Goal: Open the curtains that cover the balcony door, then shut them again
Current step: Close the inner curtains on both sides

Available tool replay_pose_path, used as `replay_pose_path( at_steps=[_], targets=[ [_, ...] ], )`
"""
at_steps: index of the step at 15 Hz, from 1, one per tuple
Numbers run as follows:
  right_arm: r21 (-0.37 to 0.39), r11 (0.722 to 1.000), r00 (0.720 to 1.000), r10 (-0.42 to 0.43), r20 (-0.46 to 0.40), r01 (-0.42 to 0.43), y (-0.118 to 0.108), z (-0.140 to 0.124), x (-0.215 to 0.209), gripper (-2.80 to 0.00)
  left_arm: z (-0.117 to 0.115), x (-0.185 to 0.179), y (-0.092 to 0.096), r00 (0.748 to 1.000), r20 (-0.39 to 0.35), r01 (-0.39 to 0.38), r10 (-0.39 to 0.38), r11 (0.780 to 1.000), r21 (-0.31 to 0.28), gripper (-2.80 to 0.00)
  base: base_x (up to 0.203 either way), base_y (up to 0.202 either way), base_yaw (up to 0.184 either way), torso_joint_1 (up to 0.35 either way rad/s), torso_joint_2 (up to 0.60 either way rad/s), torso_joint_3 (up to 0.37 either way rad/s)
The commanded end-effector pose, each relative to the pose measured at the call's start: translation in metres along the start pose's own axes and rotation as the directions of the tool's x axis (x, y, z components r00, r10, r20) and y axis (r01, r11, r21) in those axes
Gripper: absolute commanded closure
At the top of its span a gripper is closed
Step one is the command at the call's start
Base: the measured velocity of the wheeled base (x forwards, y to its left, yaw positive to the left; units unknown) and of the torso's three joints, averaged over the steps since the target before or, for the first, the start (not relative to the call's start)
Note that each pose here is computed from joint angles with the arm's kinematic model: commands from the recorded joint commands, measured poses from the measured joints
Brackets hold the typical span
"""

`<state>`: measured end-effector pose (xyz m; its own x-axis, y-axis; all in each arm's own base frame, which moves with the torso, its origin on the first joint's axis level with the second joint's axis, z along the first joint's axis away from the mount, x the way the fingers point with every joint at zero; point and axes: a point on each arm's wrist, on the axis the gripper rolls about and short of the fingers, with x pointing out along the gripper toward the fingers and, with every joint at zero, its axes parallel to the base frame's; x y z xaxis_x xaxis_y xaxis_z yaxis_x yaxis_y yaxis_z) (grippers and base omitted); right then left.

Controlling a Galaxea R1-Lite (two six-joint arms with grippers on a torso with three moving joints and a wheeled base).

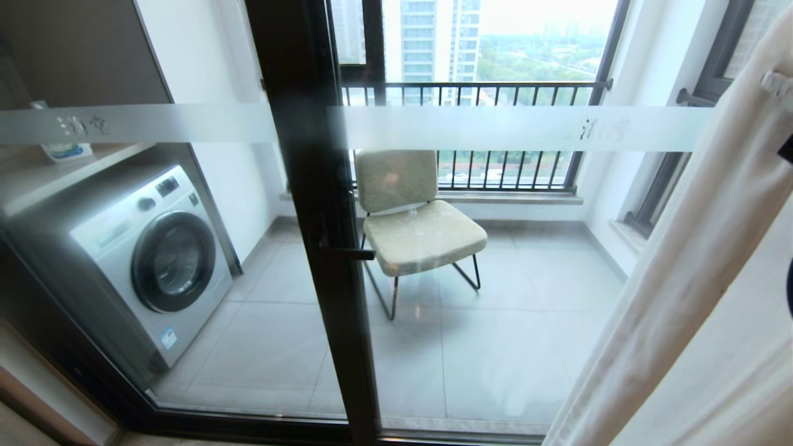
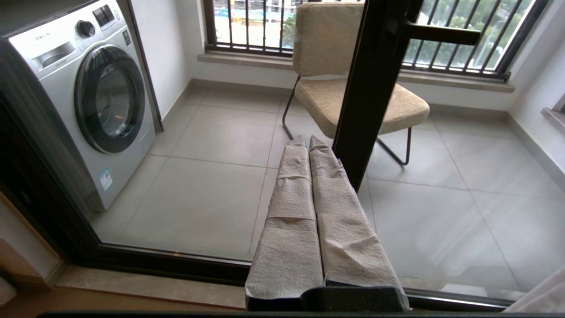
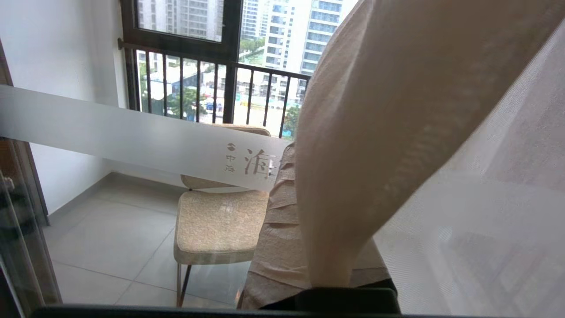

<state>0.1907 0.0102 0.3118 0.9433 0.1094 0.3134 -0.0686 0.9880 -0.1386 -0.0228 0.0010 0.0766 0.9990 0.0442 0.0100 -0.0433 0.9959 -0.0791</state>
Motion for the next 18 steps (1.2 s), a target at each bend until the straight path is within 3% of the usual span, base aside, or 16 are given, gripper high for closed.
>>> replay_pose_path(
  at_steps=[1, 18],
  targets=[
    [0.001, 1.0, 1.0, 0.012, -0.01, -0.012, 0.002, -0.003, 0.004, 0.0, 0.0, 0.0, 0.0, 1.0, 0.001, 0.0, 0.0, 1.0, -0.001, 0.0, 0.0, 0.188, -0.001, -0.002, 0.0, 0.002],
    [0.011, 0.999, 0.999, 0.048, -0.016, -0.048, 0.01, -0.007, 0.018, 0.0, 0.0, 0.0, 0.0, 1.0, -0.001, 0.0, 0.0, 1.0, -0.001, 0.0, 0.0, 0.192, 0.0, 0.001, 0.0, 0.002]
  ],
)
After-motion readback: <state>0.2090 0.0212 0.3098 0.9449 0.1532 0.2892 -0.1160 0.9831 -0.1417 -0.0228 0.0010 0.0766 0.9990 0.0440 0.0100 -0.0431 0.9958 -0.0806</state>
